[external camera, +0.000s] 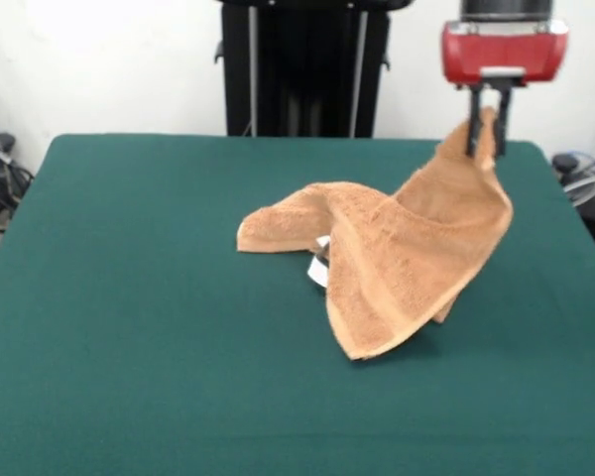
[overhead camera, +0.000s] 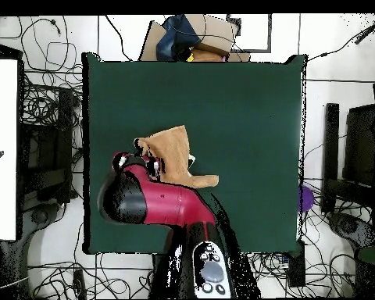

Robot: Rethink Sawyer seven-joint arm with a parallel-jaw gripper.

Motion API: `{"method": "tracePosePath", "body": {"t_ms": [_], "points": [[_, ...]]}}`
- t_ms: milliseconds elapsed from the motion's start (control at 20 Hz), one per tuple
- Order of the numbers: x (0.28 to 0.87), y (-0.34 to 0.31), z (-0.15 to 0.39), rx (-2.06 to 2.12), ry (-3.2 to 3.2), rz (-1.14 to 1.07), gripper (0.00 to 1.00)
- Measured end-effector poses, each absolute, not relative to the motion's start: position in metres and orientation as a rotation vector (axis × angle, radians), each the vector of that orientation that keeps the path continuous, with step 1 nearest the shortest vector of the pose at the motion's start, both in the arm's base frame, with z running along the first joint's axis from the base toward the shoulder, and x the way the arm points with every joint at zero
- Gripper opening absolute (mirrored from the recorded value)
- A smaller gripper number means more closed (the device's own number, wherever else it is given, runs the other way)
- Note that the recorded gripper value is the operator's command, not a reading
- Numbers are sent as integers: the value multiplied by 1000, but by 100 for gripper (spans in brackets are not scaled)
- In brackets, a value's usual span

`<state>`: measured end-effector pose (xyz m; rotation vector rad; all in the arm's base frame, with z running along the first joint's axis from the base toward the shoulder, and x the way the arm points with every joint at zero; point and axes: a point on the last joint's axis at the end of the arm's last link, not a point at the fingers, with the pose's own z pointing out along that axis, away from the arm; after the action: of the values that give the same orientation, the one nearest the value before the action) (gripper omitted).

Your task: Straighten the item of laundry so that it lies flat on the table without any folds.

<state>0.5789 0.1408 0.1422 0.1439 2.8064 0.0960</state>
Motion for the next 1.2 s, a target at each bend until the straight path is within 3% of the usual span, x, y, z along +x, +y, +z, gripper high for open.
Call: {"method": "tracePosePath", "body": {"t_ms": [600,1200], "points": [[503,98,113,-11,2848,17,0],[462,68,144,-5,2839,-22,0]]}}
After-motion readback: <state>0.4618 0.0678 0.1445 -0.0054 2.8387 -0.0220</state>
